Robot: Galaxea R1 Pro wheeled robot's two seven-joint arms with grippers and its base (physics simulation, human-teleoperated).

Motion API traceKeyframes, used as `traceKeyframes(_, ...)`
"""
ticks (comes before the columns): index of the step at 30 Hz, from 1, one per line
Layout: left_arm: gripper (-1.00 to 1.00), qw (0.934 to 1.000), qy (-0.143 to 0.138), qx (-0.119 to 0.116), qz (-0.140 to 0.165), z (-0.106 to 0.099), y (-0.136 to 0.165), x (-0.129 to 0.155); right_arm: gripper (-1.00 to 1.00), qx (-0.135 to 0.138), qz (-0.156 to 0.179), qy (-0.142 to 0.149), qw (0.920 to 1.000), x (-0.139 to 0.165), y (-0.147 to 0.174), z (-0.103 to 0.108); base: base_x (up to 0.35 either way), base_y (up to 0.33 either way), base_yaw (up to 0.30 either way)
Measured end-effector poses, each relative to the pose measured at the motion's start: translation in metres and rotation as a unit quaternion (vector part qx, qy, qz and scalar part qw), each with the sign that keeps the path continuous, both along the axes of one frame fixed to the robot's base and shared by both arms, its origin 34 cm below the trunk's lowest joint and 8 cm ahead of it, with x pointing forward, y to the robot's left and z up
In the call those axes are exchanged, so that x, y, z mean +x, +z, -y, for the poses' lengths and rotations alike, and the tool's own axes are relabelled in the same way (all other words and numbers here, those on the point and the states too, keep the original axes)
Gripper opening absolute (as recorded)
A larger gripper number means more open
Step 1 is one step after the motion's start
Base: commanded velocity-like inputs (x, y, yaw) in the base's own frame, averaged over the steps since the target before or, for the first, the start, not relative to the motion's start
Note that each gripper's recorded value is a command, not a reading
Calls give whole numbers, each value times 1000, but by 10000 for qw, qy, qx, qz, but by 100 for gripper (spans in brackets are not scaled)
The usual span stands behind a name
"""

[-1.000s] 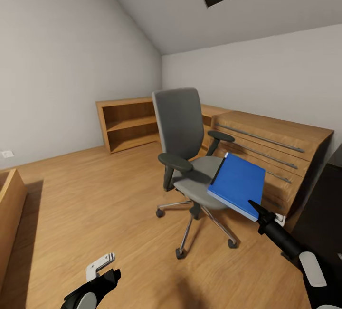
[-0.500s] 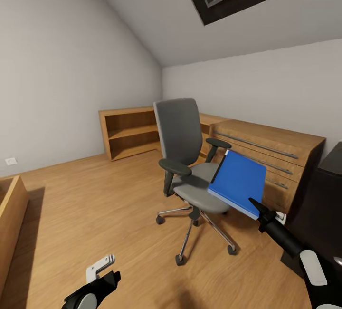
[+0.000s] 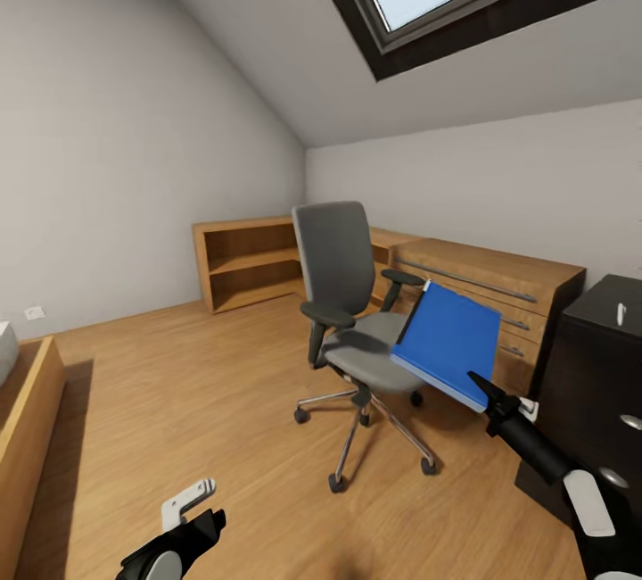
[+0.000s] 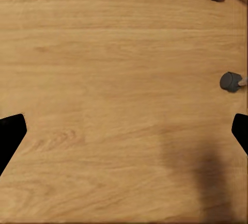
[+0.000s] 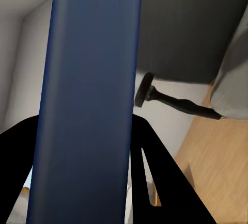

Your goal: In the bedroom, organize the workspace by keeping the computer under the desk, ensuring the monitor is on the desk, placing the keyboard on the desk next to the monitor, placing the mouse on the desk next to the keyboard, moving the folder from the swivel chair onto the desk next to the mouse, stacking the notebook on top of the folder with the pen on top of the notebook, and positioning the swivel chair next to the desk.

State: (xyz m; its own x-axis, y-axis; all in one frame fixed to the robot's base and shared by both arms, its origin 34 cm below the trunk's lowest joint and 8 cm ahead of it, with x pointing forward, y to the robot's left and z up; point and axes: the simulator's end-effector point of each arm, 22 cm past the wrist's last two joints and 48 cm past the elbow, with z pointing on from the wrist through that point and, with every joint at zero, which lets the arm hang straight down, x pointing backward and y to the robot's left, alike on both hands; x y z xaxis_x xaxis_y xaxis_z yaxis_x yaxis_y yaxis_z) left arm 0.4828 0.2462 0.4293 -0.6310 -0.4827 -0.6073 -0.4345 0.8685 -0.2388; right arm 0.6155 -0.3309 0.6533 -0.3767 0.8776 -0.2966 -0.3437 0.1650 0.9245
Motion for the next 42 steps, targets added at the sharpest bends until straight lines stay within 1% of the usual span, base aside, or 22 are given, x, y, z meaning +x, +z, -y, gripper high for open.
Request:
traceKeyframes(4,100,10000,2,-3,63,0,8,2,-100,64,229,57,9997,-5,16,0,-49,0,0)
traceKeyframes(6,100,10000,2,-6,62,0,12,3,-100,85,279,74,9995,-5,22,-1,-17,0,0)
traceKeyframes(10,100,10000,2,-9,60,0,21,5,-100,120,261,90,9995,-4,27,-1,-7,0,0)
traceKeyframes(19,100,10000,3,-2,58,0,21,5,-100,117,231,81,9996,-5,23,-2,-1,0,0)
traceKeyframes(23,100,10000,3,-5,57,0,21,5,-100,73,200,88,9997,-4,21,-4,0,0,0)
traceKeyframes(30,100,10000,6,-7,55,0,21,5,-100,-65,47,96,9999,-2,12,-8,0,0,0)
traceKeyframes(34,100,10000,7,-1,57,0,21,5,-100,-111,86,99,9999,-2,17,-7,0,0,0)
traceKeyframes(35,100,10000,7,-1,57,0,21,5,-100,-141,112,93,9998,-2,19,-7,0,0,0)
traceKeyframes(36,100,10000,5,-3,57,0,21,5,-100,-239,195,50,9995,-2,29,-4,0,0,0)
traceKeyframes(37,100,10000,3,-4,56,0,21,5,-100,-414,211,-42,9989,1,38,0,0,0,0)
traceKeyframes(38,100,10000,2,-5,55,0,21,5,-100,-516,188,-86,9985,2,41,2,0,0,0)
traceKeyframes(40,100,10000,-4,-6,57,1,23,6,-100,-785,86,-165,9967,4,57,7,0,0,0)
traceKeyframes(42,100,10000,-6,-1,58,1,28,7,-100,-1215,-81,-201,9924,2,83,10,0,0,0)
